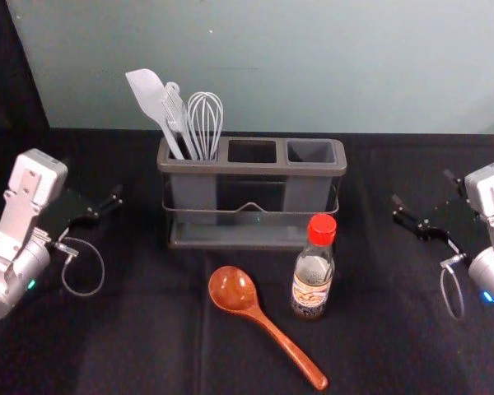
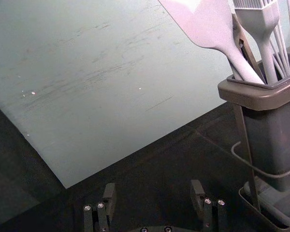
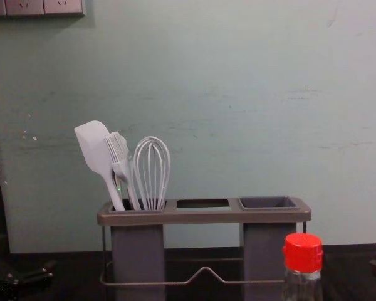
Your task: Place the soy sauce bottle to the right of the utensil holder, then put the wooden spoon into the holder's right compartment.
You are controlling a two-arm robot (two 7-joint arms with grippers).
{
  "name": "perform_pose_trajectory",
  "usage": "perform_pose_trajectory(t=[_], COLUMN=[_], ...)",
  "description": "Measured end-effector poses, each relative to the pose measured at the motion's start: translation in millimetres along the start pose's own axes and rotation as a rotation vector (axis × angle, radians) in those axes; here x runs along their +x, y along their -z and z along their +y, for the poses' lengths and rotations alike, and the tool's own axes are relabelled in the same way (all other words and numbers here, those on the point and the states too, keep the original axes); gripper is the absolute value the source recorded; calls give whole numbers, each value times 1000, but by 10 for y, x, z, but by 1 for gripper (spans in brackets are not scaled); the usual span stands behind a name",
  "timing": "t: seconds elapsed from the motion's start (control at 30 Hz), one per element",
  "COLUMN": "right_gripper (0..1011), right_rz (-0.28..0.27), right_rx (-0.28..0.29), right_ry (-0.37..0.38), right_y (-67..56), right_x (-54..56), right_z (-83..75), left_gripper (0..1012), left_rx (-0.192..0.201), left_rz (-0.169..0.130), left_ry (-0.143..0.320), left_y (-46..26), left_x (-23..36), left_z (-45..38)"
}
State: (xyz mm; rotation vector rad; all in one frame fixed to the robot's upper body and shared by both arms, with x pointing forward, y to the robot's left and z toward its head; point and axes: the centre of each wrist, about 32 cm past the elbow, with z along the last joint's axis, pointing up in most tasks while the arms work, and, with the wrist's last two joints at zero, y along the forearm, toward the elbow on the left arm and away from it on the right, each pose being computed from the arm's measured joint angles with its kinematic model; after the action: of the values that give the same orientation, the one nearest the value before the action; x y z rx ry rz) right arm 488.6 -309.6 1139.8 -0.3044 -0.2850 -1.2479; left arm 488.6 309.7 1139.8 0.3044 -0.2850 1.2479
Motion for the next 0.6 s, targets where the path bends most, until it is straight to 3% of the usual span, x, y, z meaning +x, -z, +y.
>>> perform_pose_trajectory(t=[0.27,0.47,0.6], right_gripper=[1002,1002,1000], right_rz=[5,19,47], right_rx=[11,36,48], right_ry=[3,5,-9], right_y=[-9,-40,-57], right_x=[23,69,100], right_z=[-33,-171,-343], left_gripper=[1005,1005,1005], left_rx=[0,0,0], left_rz=[0,0,0], left_ry=[0,0,0], left_y=[0,0,0], left_x=[0,0,0], left_z=[0,0,0])
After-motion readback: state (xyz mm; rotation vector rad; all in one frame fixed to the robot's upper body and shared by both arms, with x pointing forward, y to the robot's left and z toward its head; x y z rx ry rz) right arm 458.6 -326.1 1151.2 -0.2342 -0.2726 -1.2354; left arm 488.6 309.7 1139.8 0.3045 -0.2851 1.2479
